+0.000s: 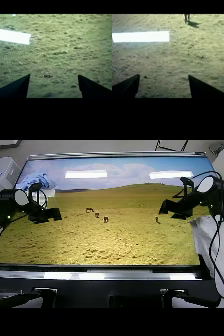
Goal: Fold the clothes and pants, and hang the long-sleeved shirts on hangers.
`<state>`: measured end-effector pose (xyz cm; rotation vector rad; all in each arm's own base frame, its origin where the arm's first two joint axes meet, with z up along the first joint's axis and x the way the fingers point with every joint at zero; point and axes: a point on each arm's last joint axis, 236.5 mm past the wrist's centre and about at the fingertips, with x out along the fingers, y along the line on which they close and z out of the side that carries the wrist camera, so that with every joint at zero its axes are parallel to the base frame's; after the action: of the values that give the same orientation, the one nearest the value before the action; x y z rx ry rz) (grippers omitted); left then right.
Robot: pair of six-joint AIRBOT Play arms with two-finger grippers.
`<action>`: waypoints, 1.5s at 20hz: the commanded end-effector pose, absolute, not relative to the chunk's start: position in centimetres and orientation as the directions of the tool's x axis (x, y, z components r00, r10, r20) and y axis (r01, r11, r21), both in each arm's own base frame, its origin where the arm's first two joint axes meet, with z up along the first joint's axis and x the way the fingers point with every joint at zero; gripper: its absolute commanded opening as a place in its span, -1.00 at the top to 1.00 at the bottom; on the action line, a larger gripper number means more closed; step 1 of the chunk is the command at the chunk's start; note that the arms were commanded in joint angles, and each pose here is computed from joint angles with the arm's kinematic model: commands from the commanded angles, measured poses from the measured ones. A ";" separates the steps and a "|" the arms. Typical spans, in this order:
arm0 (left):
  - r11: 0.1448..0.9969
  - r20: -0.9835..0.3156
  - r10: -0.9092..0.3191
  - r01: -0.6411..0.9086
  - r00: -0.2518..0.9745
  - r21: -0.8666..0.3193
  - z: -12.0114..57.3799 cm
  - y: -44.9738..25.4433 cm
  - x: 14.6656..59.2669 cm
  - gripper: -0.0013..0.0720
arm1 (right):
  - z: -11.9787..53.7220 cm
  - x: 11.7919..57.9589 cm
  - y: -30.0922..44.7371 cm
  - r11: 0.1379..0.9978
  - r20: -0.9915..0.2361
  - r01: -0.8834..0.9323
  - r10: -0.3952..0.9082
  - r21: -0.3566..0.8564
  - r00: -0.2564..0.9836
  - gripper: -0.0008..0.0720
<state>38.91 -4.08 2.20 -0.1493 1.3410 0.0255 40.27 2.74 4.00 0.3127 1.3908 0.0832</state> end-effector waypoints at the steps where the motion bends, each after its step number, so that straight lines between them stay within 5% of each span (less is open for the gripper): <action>1: 0.990 -0.971 -0.067 -0.103 0.229 -0.093 2.2 -4.1 38.9 -0.99 | 4.0 40.3 2.8 0.956 -0.953 0.125 0.241 0.265 0.182 -0.92; 14: 0.988 -0.968 -0.068 -0.115 0.242 -0.098 2.2 -4.1 39.2 -0.99 | 4.0 40.5 2.8 0.954 -0.951 0.131 0.241 0.268 0.192 -0.92; 20: 0.980 -0.818 -0.094 -0.093 0.568 -0.177 5.0 -4.7 47.4 -0.99 | 5.6 46.0 1.7 0.951 -0.883 0.137 0.197 0.278 0.425 -0.92; 23: 0.973 -0.618 -0.082 -0.070 0.782 -0.218 8.7 -4.0 53.2 -0.99 | 6.4 47.6 1.4 0.950 -0.850 0.135 0.183 0.282 0.493 -0.92; 25: 0.904 -0.567 -0.024 -0.225 0.823 -0.363 9.7 0.1 55.3 -0.99 | 6.6 48.1 1.3 0.951 -0.840 0.132 0.177 0.281 0.513 -0.92; 27: 0.756 -0.671 0.001 -0.440 0.742 -0.485 6.6 6.7 54.6 -0.99 | 6.5 47.9 1.2 0.954 -0.846 0.125 0.175 0.272 0.504 -0.92; 30: 0.498 -0.779 -0.175 -0.628 0.603 -0.598 0.5 13.4 50.1 -1.00 | 6.1 47.3 1.2 0.956 -0.860 0.126 0.175 0.265 0.480 -0.92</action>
<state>52.68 9.07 3.65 -0.7056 0.8104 0.2934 47.38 1.26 6.21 0.3194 1.0715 0.0300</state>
